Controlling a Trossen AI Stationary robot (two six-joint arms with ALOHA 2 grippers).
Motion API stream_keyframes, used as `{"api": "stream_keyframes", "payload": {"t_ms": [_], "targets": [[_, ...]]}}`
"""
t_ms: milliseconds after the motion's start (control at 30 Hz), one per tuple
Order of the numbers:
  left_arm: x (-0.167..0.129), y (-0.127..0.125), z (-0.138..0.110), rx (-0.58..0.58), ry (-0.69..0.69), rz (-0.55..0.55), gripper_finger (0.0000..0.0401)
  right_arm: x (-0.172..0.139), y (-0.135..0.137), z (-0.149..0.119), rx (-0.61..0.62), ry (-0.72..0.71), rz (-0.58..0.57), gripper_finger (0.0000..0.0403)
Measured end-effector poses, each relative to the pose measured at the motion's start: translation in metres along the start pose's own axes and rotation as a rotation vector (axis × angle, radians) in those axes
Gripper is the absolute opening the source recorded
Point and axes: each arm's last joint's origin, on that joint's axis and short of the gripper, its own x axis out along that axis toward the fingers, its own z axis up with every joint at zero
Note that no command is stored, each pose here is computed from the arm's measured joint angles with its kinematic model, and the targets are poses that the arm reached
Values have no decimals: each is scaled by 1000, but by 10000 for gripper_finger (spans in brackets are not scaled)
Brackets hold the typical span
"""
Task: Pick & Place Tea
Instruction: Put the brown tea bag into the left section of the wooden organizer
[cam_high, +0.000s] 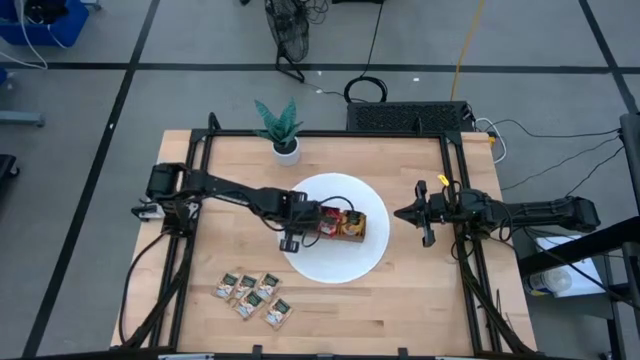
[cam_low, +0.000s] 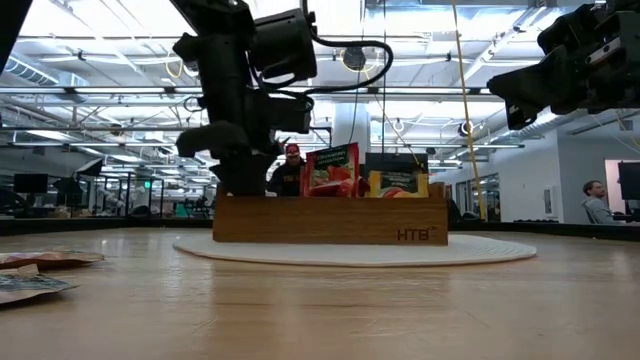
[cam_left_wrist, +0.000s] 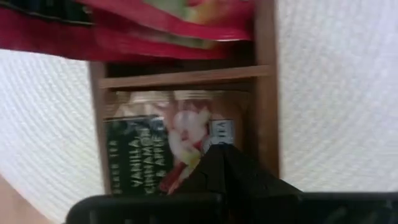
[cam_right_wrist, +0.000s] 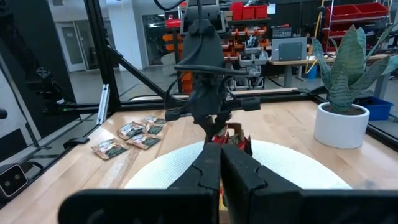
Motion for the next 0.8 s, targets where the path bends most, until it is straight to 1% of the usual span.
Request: {"api": "stream_keyframes", "payload": {"t_ms": [67, 267, 400, 467, 667, 733, 800], "targets": [[0, 3, 0, -8, 1, 11, 1, 0, 0, 0, 0, 1, 0, 4], [0, 11, -1, -56, 9, 107, 1, 0, 0, 0, 0, 0, 0, 4], [0, 12, -1, -88, 8, 150, 1, 0, 0, 0, 0, -1, 0, 4], [0, 10, 0, -88, 10, 188, 1, 0, 0, 0, 0, -1, 0, 4], [-3, -1, 3, -59, 13, 356, 1, 0, 0, 0, 0, -1, 0, 4], [-3, -5, 4, -56, 6, 388, 1, 0, 0, 0, 0, -1, 0, 4], [-4, -8, 5, -56, 1, 392, 2, 0, 0, 0, 0, -1, 0, 4]]}}
